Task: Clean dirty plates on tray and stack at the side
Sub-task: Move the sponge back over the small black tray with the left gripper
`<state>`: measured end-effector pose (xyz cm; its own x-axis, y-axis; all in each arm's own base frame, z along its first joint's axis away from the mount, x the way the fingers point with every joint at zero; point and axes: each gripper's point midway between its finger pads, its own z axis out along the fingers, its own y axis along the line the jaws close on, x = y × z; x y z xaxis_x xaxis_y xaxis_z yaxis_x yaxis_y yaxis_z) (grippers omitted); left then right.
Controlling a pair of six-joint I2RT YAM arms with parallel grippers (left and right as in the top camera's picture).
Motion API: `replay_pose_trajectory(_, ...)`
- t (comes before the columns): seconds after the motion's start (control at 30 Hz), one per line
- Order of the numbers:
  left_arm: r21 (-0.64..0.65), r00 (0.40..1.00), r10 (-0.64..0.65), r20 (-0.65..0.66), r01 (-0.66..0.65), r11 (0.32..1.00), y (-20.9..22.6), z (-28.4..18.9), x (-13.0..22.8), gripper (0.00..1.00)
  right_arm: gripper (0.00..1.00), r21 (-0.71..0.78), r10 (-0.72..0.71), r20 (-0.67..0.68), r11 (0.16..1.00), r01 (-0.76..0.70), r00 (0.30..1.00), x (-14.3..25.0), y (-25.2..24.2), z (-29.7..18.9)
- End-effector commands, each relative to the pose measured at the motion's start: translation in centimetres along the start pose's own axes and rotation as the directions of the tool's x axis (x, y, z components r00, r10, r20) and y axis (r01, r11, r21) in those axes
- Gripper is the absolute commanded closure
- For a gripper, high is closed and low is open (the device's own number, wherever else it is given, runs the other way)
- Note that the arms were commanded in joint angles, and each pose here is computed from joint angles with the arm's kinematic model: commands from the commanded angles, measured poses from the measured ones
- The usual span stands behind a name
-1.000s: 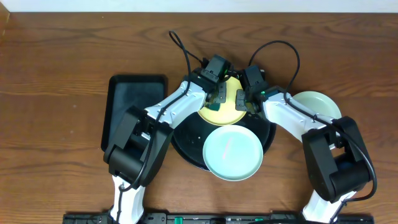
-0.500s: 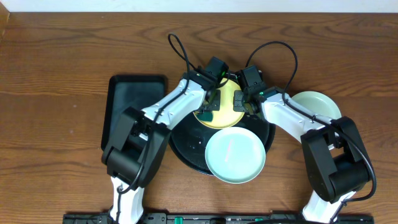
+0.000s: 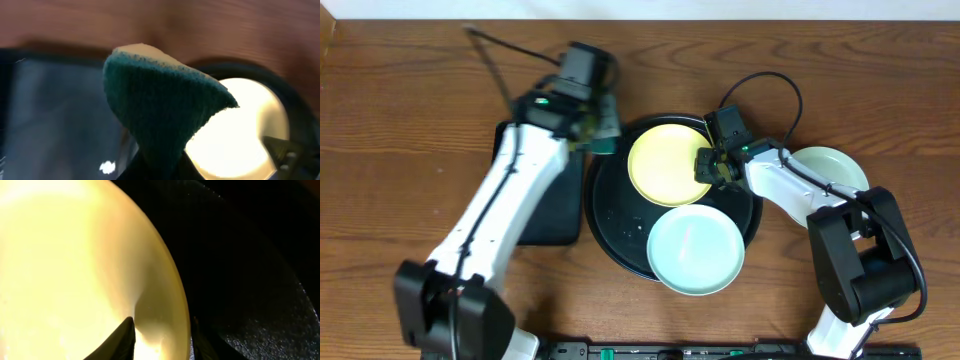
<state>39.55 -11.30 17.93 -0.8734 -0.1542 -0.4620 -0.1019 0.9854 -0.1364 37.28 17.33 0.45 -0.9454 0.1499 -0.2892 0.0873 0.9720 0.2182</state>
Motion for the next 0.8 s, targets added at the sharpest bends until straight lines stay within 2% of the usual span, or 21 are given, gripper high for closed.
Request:
replay_pose_trajectory(0.0, -0.073, 0.999, -0.009, -0.042, 0.006, 0.997, 3.7, 0.1, 0.1, 0.93, 0.73, -0.006, 0.078, -0.076, 0.997, -0.079, 0.994, 2.0, 0.0, 0.5)
replay_pose_trajectory(0.1, -0.117, 0.995, -0.043, -0.092, 0.032, 0.993, 6.1, 0.1, 0.9, 0.92, 0.98, -0.009, 0.078, -0.062, 0.997, -0.079, 0.995, 1.7, 0.1, 0.5)
replay_pose_trajectory(0.27, -0.144, 0.991, -0.081, -0.104, 0.065, 0.987, 8.0, 0.0, 0.9, 0.92, 0.99, -0.044, 0.071, -0.035, 0.996, -0.072, 0.997, 0.7, 0.9, 0.0)
replay_pose_trajectory(0.5, -0.146, 0.991, -0.085, -0.104, 0.069, 0.987, 8.1, 0.0, 0.9, 0.93, 0.99, -0.090, -0.106, 0.092, 0.989, 0.114, 0.990, -2.5, 3.0, -5.0)
replay_pose_trajectory(0.77, -0.146, 0.991, -0.085, -0.104, 0.069, 0.987, 8.1, 0.0, 0.9, 0.93, 0.99, 0.199, -0.310, 0.300, 0.945, 0.259, 0.902, -4.6, 2.0, -12.4)
